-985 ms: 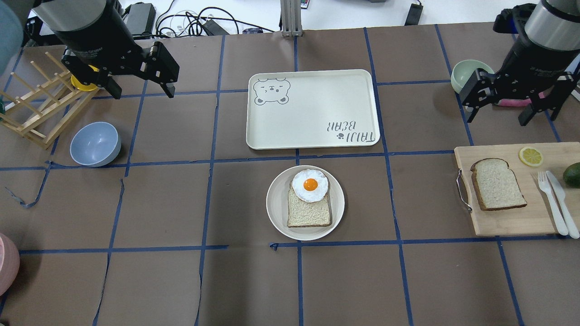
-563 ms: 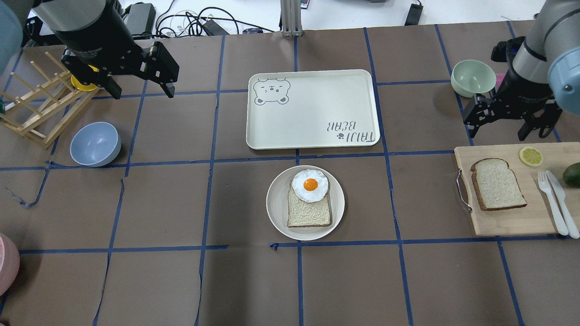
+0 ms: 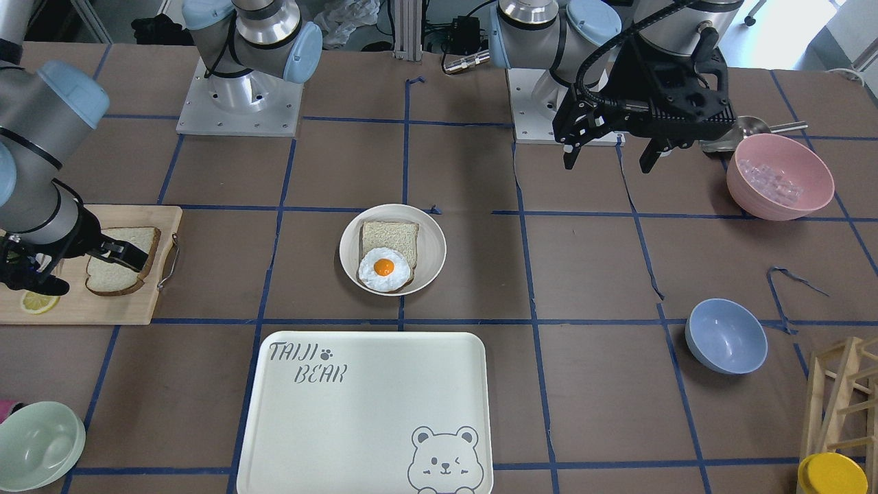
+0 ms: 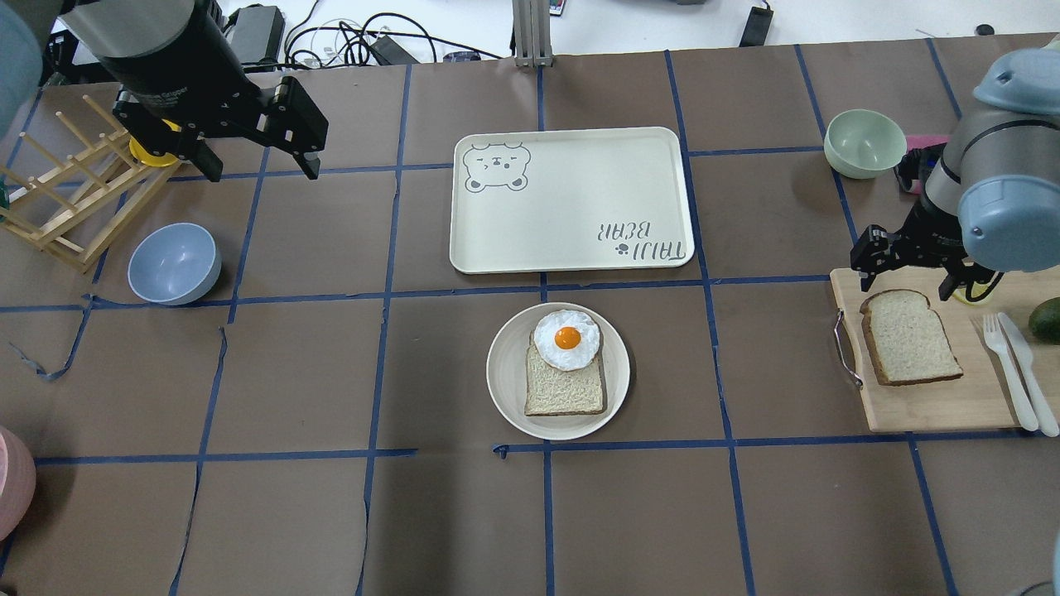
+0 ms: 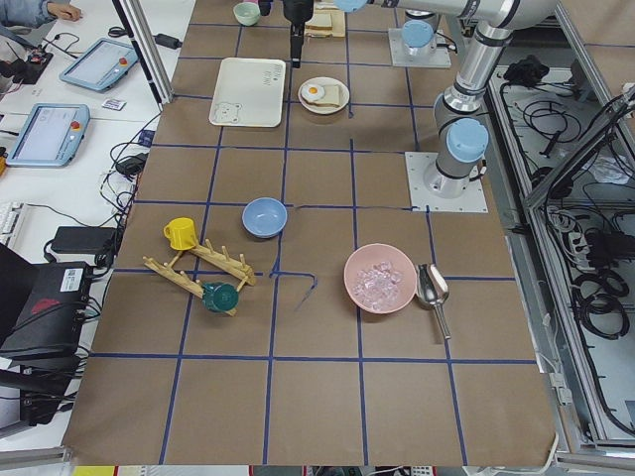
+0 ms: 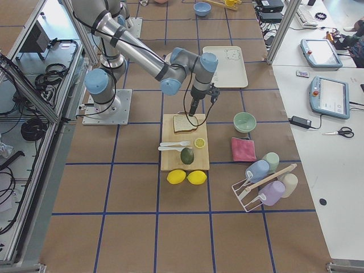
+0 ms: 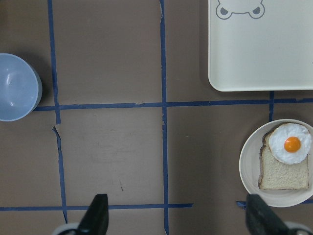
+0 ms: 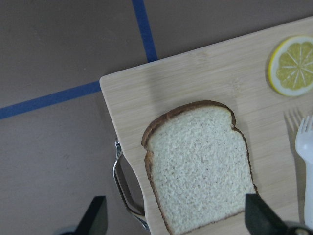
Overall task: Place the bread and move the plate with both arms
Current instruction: 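Move the right gripper over the bread slice on the cutting board, then lower the right gripper and pinch the bread slice's edge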
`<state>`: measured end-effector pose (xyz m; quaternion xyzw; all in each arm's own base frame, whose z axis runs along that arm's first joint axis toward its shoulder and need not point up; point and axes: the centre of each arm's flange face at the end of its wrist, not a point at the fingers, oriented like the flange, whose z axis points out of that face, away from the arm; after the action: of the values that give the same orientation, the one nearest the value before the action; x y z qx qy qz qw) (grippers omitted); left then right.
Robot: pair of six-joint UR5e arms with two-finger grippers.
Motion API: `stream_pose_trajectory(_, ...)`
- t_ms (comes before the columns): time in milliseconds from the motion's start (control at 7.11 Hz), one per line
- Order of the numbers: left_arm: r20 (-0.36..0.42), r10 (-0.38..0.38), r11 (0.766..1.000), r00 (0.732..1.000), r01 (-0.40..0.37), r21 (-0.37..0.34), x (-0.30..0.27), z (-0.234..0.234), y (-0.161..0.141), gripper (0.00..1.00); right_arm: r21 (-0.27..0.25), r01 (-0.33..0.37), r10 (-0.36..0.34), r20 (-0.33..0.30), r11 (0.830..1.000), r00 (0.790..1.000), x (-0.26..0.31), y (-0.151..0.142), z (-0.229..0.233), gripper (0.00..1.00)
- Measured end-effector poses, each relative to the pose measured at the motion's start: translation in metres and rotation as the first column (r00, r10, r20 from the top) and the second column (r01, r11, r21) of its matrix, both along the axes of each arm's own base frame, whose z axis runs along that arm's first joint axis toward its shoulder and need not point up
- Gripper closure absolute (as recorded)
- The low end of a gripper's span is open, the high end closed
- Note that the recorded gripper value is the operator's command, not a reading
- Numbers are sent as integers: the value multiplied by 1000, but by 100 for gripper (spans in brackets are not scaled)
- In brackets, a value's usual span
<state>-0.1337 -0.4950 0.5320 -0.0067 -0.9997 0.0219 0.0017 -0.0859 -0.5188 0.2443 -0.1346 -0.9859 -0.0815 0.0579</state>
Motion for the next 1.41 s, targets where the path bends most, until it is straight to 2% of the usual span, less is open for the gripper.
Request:
stream_pose_trajectory(281,1,1,1000,1000,-1,0,0,0,0,0,4,14,-14,-2,1000,1000,-5,-7,-23,1)
stream_pose_trajectory(704,1,3,1000,1000,-3,-1,2,0,-1,0,24,55,-55,-4,998,999,-6,-9,-39,8)
stream_pose_trajectory(844,1,3,1000,1000,-3,0,2,0,-1,0,36,59,-59,-1,998,998,-6,-8,-46,19)
stream_pose_trajectory(985,1,3,1000,1000,-3,1,3,0,-1,0,44,60,-60,-3,997,998,-6,-8,-49,20)
stream_pose_trajectory(1266,1,3,1000,1000,-3,1,3,-1,-1,0,51,62,-61,-11,997,998,-6,-7,-51,35)
stream_pose_trajectory(1407,1,4,1000,1000,-4,2,3,-1,-1,0,51,66,-65,-13,997,998,-7,-7,-52,35)
